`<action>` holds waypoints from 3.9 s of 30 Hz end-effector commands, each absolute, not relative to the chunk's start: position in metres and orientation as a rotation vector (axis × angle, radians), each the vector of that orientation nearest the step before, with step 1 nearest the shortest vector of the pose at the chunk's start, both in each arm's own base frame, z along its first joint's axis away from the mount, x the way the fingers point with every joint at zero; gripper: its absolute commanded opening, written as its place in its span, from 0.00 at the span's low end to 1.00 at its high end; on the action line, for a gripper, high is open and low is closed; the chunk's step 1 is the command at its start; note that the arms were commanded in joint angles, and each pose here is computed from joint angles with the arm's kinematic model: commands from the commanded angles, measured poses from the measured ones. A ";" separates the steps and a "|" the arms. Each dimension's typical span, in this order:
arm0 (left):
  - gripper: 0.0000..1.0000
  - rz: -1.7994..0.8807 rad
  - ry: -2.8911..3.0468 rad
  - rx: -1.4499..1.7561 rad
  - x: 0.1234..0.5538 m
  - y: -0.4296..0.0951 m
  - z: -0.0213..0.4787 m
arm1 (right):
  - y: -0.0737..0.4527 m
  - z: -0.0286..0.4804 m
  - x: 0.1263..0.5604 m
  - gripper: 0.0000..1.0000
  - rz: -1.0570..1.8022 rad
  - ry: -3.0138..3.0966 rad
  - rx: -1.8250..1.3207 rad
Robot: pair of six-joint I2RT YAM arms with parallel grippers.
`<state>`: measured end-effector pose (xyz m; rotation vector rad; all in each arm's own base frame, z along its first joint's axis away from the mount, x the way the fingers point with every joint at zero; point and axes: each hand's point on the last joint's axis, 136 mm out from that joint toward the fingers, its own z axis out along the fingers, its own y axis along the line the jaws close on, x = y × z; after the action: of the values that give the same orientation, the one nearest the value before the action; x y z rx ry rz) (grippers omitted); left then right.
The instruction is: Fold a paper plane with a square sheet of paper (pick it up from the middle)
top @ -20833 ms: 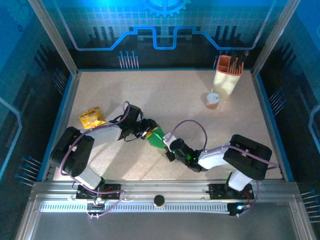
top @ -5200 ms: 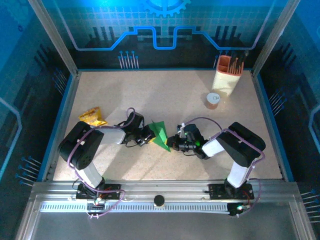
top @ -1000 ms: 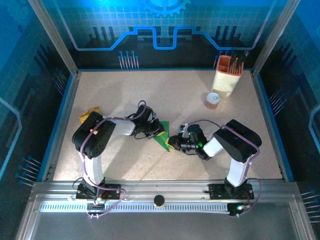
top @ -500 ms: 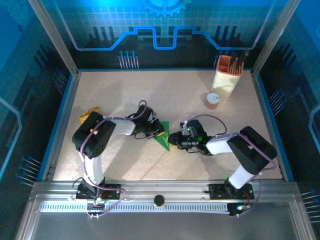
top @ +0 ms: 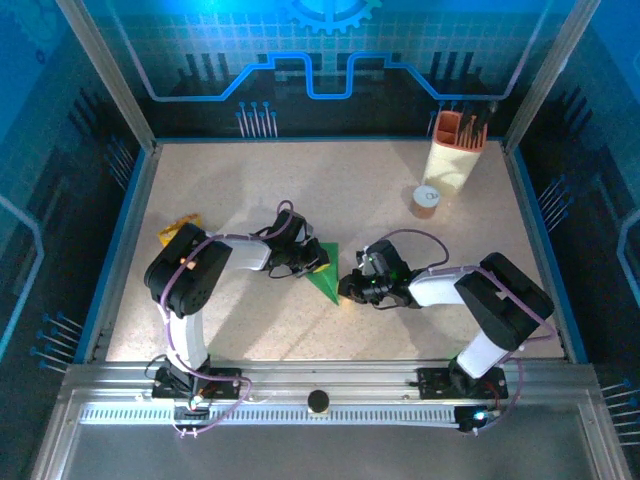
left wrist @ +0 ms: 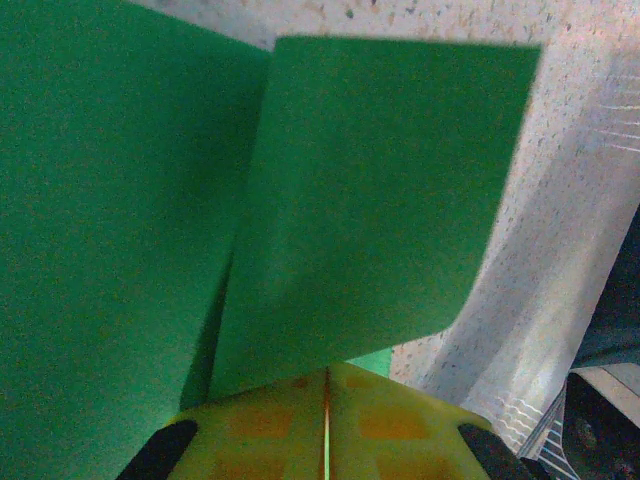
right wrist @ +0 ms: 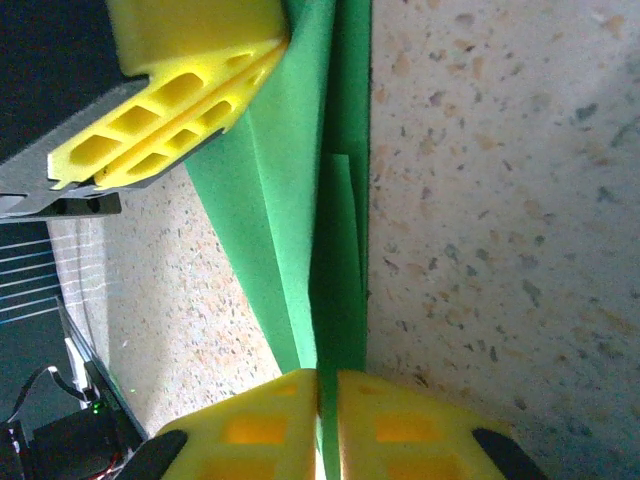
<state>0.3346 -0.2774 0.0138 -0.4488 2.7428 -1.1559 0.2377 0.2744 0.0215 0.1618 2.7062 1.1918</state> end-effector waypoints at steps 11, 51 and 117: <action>0.10 -1.058 2.858 -0.507 0.313 -0.267 -0.018 | 0.270 0.021 0.230 0.22 1.119 2.752 0.140; 0.09 -1.058 2.865 -0.502 0.312 -0.269 -0.019 | 0.280 0.076 0.247 0.14 1.190 2.653 -0.036; 0.09 -1.034 2.881 -0.515 0.309 -0.267 -0.027 | 0.251 0.012 0.173 0.00 0.981 2.909 -0.140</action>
<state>0.3271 -0.2877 0.0132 -0.4107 2.7586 -1.1940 0.1866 0.2606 0.0124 -0.1036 2.8443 1.0604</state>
